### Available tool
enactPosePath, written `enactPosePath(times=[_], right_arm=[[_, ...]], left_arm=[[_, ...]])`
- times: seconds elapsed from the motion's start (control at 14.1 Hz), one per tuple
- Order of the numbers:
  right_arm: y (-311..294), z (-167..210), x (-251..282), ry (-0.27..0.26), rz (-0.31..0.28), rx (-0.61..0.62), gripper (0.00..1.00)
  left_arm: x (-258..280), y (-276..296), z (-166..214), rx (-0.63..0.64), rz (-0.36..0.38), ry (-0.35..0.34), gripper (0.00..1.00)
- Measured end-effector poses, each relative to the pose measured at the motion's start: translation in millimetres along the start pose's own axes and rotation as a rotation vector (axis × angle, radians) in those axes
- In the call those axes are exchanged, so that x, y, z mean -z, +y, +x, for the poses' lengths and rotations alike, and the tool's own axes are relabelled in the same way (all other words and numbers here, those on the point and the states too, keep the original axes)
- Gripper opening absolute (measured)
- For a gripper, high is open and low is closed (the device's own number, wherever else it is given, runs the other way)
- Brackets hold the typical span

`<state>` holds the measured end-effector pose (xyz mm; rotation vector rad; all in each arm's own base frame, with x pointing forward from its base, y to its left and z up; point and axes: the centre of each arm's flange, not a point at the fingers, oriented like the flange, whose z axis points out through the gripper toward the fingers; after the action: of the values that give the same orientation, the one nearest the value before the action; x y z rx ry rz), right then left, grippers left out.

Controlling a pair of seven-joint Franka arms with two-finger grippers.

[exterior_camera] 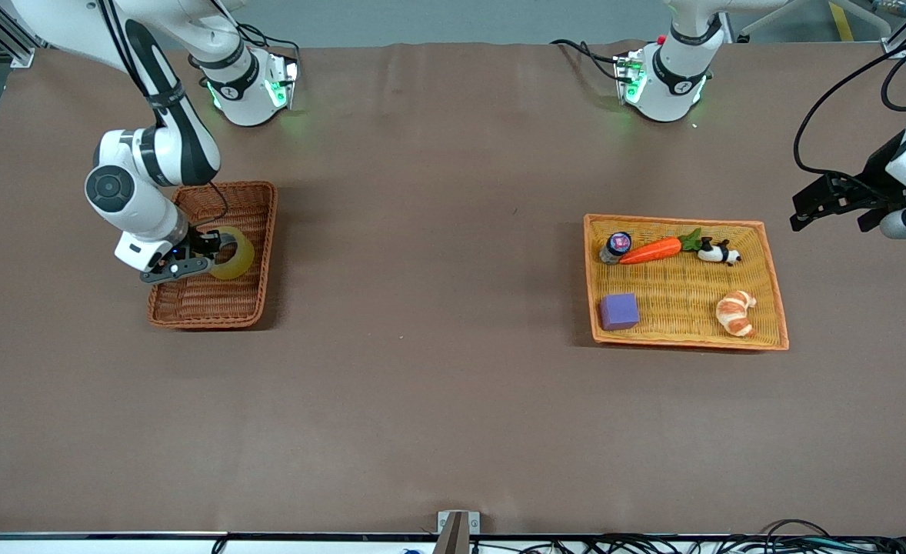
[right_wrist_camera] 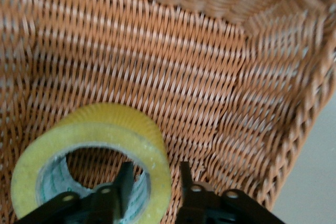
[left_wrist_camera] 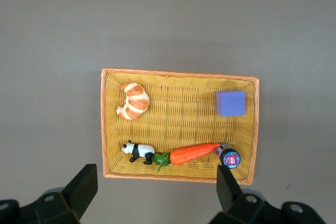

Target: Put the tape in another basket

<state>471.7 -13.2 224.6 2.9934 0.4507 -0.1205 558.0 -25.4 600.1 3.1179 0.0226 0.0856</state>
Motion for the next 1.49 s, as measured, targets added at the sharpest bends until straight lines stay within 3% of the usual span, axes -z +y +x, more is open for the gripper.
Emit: enactPosePath(times=[0.36, 0.71, 1.0, 1.14, 1.49], right_arm=[[46, 56, 97, 0.130, -0.051, -0.051, 0.98], [87, 80, 233, 0.119, -0.047, -0.129, 1.00], [102, 66, 330, 0.083, 0.066, -0.209, 1.00], [103, 54, 373, 0.065, 0.085, -0.215, 1.00], [98, 37, 404, 0.074, 0.088, -0.221, 1.00]], left_arm=[[-12, -3, 5, 0.088, 0.003, -0.022, 1.00], [-7, -2, 7, 0.083, 0.002, -0.009, 1.00], [-3, -1, 7, 0.065, 0.001, -0.002, 1.00], [-2, 0, 8, 0.064, 0.000, 0.005, 1.00], [9, 2, 11, 0.061, -0.003, 0.039, 1.00]])
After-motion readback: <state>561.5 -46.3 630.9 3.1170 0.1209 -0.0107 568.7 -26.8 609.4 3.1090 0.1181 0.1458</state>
